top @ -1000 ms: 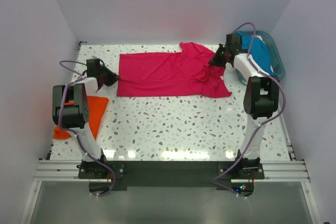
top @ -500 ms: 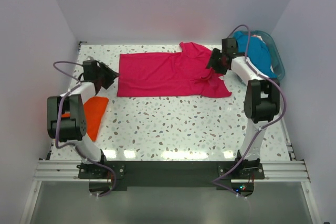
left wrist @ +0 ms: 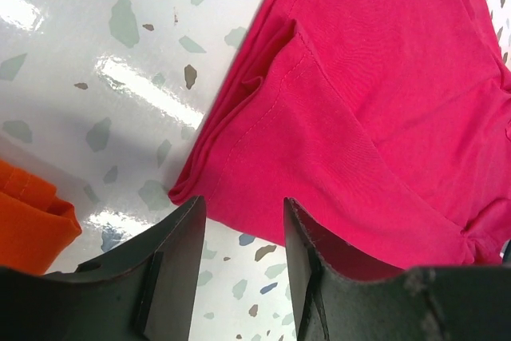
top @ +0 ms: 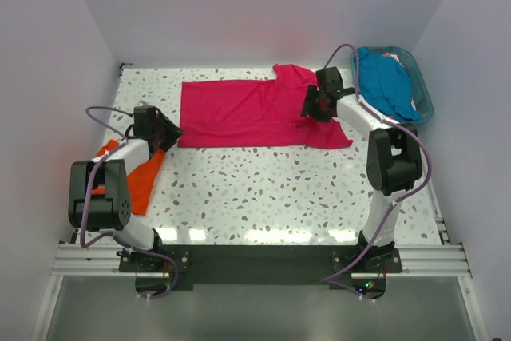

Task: Fold and stack the t-shirts
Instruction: Fold the tshirt

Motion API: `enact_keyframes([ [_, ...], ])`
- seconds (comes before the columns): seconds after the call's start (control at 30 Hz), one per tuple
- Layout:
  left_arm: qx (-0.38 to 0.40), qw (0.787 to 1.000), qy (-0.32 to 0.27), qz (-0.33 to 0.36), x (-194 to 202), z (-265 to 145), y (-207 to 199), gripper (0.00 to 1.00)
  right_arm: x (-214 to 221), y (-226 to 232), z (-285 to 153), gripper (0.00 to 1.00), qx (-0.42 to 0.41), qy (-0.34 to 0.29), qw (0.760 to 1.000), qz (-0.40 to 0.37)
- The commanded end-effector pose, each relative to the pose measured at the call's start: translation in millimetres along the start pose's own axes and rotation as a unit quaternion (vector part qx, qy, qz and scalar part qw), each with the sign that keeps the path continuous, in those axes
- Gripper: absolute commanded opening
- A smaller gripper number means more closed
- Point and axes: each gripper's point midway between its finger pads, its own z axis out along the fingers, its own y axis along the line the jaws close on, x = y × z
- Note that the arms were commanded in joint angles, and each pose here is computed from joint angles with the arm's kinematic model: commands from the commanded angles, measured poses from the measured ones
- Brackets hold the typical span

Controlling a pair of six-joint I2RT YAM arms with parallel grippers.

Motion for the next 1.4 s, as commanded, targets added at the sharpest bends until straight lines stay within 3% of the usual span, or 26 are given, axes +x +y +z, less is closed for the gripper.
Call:
enact_keyframes([
  [0.0,0.01,1.0,-0.014,0.008,-4,-5,-6,0.48,-8,-3,12,0.5,0.02,-0.018,1.0,-0.001],
  [0.07,0.012,1.0,-0.014,0.009,-4,-5,-8,0.47,-5,-2,18,0.44,0.024,-0.012,1.0,-0.004],
  [0.33,0.014,1.0,-0.011,0.013,-3,-5,-8,0.47,-10,7,32,0.38,0.03,-0.012,0.999,-0.016],
  [0.43,0.011,1.0,-0.01,0.014,-2,-4,-6,0.47,-15,10,32,0.26,0.031,-0.021,0.999,-0.017],
  [0.47,0.011,1.0,-0.01,0.013,-2,-3,-6,0.47,-19,11,32,0.17,0.03,-0.025,0.999,-0.018],
  [0.63,0.011,1.0,-0.007,0.013,0,-2,-5,0.46,-26,18,36,0.0,0.028,-0.033,0.999,-0.025],
  [1.03,0.005,1.0,0.001,0.013,5,3,0,0.4,-46,36,45,0.0,0.01,-0.05,0.998,-0.037],
  [1.37,0.007,1.0,0.005,0.011,8,3,1,0.39,-46,74,56,0.0,-0.013,-0.047,0.994,-0.101],
])
